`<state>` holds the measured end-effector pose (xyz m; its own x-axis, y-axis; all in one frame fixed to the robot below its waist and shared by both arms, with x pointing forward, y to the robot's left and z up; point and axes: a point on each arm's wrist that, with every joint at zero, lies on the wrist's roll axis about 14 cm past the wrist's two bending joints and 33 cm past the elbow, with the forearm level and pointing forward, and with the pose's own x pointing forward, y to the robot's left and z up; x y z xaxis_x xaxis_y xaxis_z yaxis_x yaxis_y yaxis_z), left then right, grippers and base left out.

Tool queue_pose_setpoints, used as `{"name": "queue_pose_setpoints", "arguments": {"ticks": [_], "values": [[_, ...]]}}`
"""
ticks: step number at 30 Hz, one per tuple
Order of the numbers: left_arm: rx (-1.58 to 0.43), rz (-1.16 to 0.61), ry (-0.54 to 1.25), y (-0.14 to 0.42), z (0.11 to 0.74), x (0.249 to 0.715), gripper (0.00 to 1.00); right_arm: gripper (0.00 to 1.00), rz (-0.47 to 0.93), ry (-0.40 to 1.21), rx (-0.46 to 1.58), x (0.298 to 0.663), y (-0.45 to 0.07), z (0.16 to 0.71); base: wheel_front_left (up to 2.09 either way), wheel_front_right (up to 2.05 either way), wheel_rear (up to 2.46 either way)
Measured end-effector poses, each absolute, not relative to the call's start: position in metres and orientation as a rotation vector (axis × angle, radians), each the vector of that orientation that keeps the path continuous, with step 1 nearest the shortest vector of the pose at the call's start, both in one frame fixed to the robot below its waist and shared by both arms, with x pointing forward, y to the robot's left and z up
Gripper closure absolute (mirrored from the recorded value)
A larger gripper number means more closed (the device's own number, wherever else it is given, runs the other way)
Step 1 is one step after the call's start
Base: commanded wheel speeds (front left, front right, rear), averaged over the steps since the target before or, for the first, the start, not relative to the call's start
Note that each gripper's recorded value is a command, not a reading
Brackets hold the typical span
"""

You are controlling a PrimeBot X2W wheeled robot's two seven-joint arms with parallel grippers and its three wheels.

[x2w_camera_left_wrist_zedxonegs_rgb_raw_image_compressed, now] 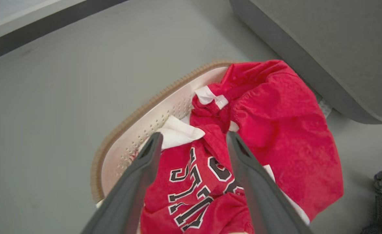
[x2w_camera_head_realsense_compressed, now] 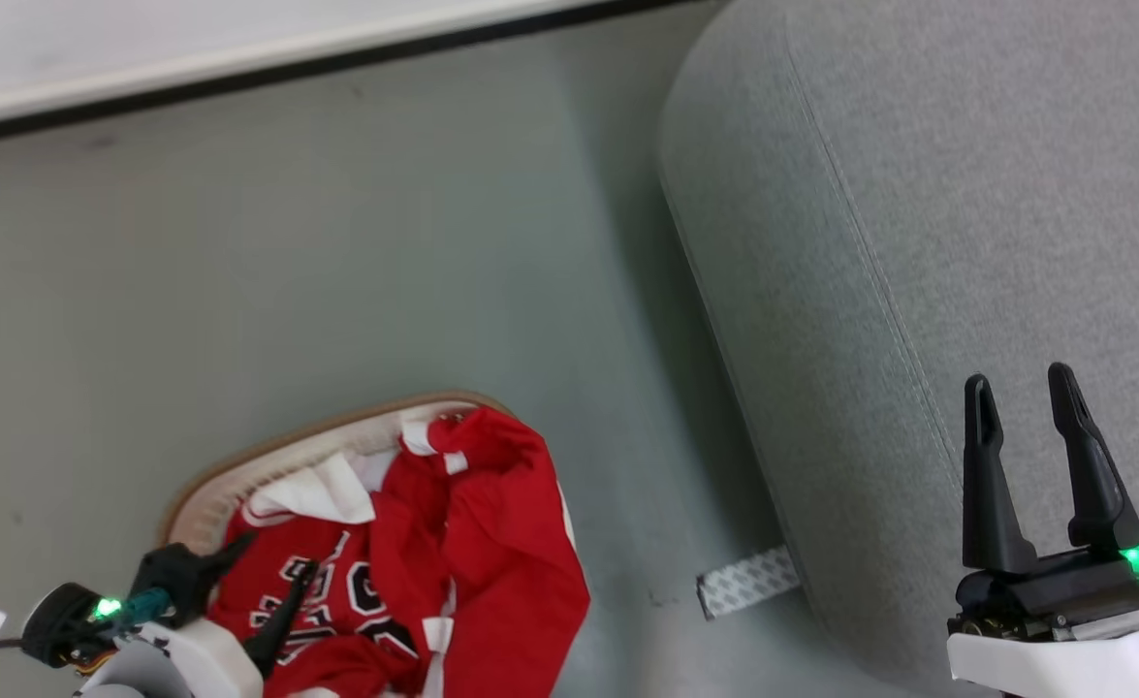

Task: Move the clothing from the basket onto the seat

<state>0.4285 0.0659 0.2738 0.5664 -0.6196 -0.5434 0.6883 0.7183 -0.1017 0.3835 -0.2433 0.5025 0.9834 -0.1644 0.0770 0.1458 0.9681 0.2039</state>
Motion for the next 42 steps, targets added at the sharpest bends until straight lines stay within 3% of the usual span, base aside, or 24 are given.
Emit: {"name": "queue_pose_setpoints", "arguments": {"ticks": [12, 25, 26, 27, 28, 42], "values": [[0.323, -1.036, 0.876, 0.058, 0.173, 0.393, 0.00, 0.00, -0.210, -0.022, 0.194, 0.388, -0.254, 0.480, 0.00, 0.00, 0.00], [0.565, -1.240, 1.001, 0.053, 0.107, 0.377, 0.00, 0.00, -0.278, 0.059, 0.188, 0.379, -0.264, 0.459, 0.00, 0.00, 0.00], [0.566, -1.242, 1.004, 0.052, 0.105, 0.376, 0.22, 0.00, -0.278, 0.061, 0.187, 0.379, -0.264, 0.458, 0.00, 0.00, 0.00], [0.569, -1.245, 1.008, 0.052, 0.104, 0.375, 0.22, 0.00, -0.279, 0.062, 0.187, 0.379, -0.264, 0.458, 0.00, 0.00, 0.00], [0.573, -1.247, 1.011, 0.052, 0.103, 0.374, 1.00, 0.00, -0.279, 0.063, 0.187, 0.379, -0.264, 0.458, 0.00, 0.00, 0.00], [0.487, -1.221, 0.906, 0.022, 0.142, 0.381, 1.00, 0.00, -0.256, 0.005, 0.155, 0.378, -0.265, 0.478, 0.00, 0.00, 0.00]]}}
